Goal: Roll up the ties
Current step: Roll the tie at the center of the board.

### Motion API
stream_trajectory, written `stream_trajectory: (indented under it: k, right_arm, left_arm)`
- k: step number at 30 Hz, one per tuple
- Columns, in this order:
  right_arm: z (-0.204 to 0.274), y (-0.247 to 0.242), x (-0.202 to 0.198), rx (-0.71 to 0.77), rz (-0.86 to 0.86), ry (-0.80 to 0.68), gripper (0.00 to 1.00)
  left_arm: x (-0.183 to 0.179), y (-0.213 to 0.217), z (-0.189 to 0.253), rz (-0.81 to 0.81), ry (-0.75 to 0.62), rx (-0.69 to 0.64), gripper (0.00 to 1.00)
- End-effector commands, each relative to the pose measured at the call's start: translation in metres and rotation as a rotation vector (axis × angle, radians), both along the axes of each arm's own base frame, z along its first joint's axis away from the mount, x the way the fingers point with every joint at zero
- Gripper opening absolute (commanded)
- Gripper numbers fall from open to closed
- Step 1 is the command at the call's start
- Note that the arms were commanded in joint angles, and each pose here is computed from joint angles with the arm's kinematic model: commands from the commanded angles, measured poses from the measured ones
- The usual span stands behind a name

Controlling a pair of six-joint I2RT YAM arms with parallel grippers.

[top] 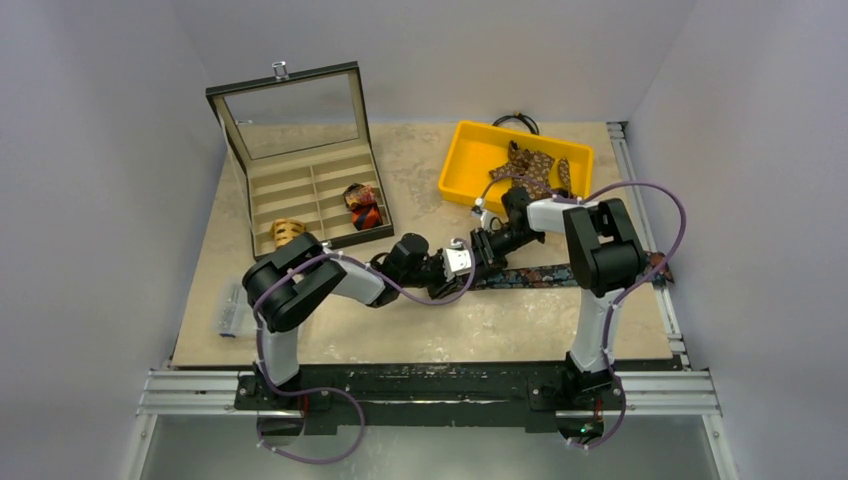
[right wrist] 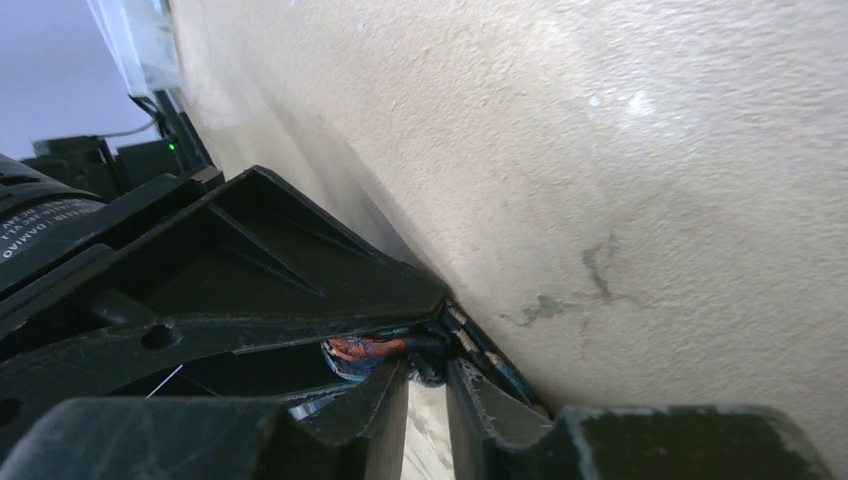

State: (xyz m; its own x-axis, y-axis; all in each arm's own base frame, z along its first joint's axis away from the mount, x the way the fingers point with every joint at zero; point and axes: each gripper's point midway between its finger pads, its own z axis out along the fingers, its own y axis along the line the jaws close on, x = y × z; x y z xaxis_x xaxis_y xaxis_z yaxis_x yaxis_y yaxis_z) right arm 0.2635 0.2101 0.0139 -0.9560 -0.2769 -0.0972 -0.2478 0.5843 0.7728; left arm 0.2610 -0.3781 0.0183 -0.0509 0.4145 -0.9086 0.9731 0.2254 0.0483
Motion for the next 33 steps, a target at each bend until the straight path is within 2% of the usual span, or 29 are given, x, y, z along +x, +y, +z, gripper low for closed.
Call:
stream_trajectory:
  k: [1,4,8,15,20,22,29,31,33]
  right_arm:
    - [-0.003,-0.028,0.016,-0.141,0.029,-0.163,0.30]
    - [0.025,-0.027,0.012,-0.086,0.004,-0.170,0.38]
    - [0.046,-0.015,0.001,-0.002,-0.053,-0.143,0.44]
    - [0.041,0.007,-0.001,0.076,-0.091,-0.068,0.45]
    - [0.035,0.013,0.011,0.093,-0.124,-0.082,0.44]
    - [0.030,0.013,0.012,0.092,-0.140,-0.084,0.37]
    - [0.011,0.004,0.000,0.032,-0.086,-0.054,0.02]
    - [0.003,-0.001,-0.003,-0.001,-0.064,-0.061,0.00]
    - [-0.008,-0.008,-0.005,-0.045,-0.046,-0.069,0.00]
  left_arm:
    - [-0.021,0.039,-0.040,0.010,0.091,0.253,0.24]
    - [-0.021,0.040,-0.043,0.017,0.099,0.314,0.24]
    - [-0.020,0.045,-0.055,0.035,0.111,0.398,0.25]
    - [-0.020,0.042,-0.060,0.041,0.126,0.426,0.28]
    - [-0.020,0.040,-0.060,0.041,0.132,0.427,0.29]
    - [-0.021,0.039,-0.060,0.039,0.132,0.428,0.28]
    - [-0.023,0.042,-0.062,0.037,0.137,0.438,0.29]
    - [-0.021,0.040,-0.060,0.050,0.149,0.425,0.32]
    - [-0.022,0.036,-0.055,0.056,0.174,0.392,0.43]
